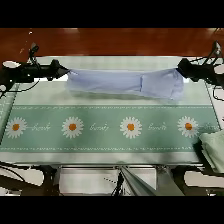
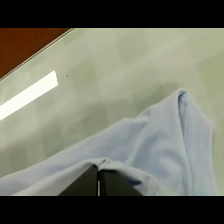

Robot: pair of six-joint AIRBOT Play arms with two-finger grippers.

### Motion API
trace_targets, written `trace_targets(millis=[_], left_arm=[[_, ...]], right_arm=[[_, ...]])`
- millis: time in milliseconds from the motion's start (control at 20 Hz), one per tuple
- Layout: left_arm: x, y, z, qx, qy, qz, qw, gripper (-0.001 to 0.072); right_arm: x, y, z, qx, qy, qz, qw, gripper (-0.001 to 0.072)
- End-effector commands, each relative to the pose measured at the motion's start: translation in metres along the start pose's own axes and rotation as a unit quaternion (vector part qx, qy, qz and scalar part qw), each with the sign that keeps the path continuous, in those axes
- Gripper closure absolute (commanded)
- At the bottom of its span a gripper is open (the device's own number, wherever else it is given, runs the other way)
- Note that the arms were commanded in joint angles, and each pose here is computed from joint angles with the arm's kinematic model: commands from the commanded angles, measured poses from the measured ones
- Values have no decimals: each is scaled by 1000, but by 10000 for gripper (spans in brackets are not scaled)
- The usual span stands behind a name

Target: Fold the shirts.

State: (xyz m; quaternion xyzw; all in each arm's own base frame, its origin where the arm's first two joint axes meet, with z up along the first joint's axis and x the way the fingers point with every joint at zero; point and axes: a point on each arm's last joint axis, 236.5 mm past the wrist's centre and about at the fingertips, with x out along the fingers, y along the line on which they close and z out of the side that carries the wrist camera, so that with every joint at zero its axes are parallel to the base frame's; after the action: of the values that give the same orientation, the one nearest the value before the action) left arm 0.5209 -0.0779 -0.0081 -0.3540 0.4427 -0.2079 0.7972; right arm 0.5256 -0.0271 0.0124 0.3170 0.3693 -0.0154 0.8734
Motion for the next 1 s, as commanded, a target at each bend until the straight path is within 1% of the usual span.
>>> trace_targets(millis=[0, 50, 100, 150, 200, 250, 300, 350, 450, 500, 550, 600, 650, 750, 950], left_arm=[[20, 27, -7, -27, 9, 15, 999, 685], [23, 31, -9, -37, 12, 16, 999, 643], [24, 33, -10, -39, 13, 17, 999, 541], [24, 33, -11, -40, 14, 17, 999, 393], [22, 34, -10, -40, 14, 16, 999, 312], [19, 34, -9, -41, 13, 15, 999, 251], [14, 34, -8, -43, 15, 11, 999, 247], [8, 33, -7, -48, 19, 4, 999, 247], [-7, 22, -10, -49, 43, -21, 998, 247], [-14, 16, -11, -46, 53, -33, 997, 248], [-21, 10, -11, -58, 60, -42, 996, 254], [-27, 4, -9, -77, 60, -49, 994, 255], [-31, -3, -6, -82, 56, -55, 994, 256], [-36, -20, 1, -78, 42, -75, 993, 262], [-40, -46, 7, -91, 36, -124, 987, 272]], right_arm=[[33, -9, -11, 11, 12, -6, 1000, 678], [39, -8, -16, 10, 15, -7, 1000, 678], [42, -8, -18, 9, 15, -8, 1000, 677], [43, -7, -17, 8, 13, -8, 1000, 676], [41, -8, -14, 4, 9, -9, 1000, 602], [35, -9, -8, -10, 4, -9, 1000, 433], [27, -13, -3, -37, 1, -13, 999, 323], [16, -20, 3, -73, 1, -25, 997, 311], [-17, -55, 14, -155, 16, -91, 984, 311], [-34, -78, 16, -174, 30, -132, 975, 311], [-51, -104, 16, -174, 48, -175, 968, 290], [-63, -126, 11, -158, 68, -204, 964, 178], [-71, -144, 2, -132, 93, -217, 963, 133], [-72, -154, -20, -78, 134, -194, 969, 121], [-37, -115, -38, 37, 148, -62, 986, 120]])
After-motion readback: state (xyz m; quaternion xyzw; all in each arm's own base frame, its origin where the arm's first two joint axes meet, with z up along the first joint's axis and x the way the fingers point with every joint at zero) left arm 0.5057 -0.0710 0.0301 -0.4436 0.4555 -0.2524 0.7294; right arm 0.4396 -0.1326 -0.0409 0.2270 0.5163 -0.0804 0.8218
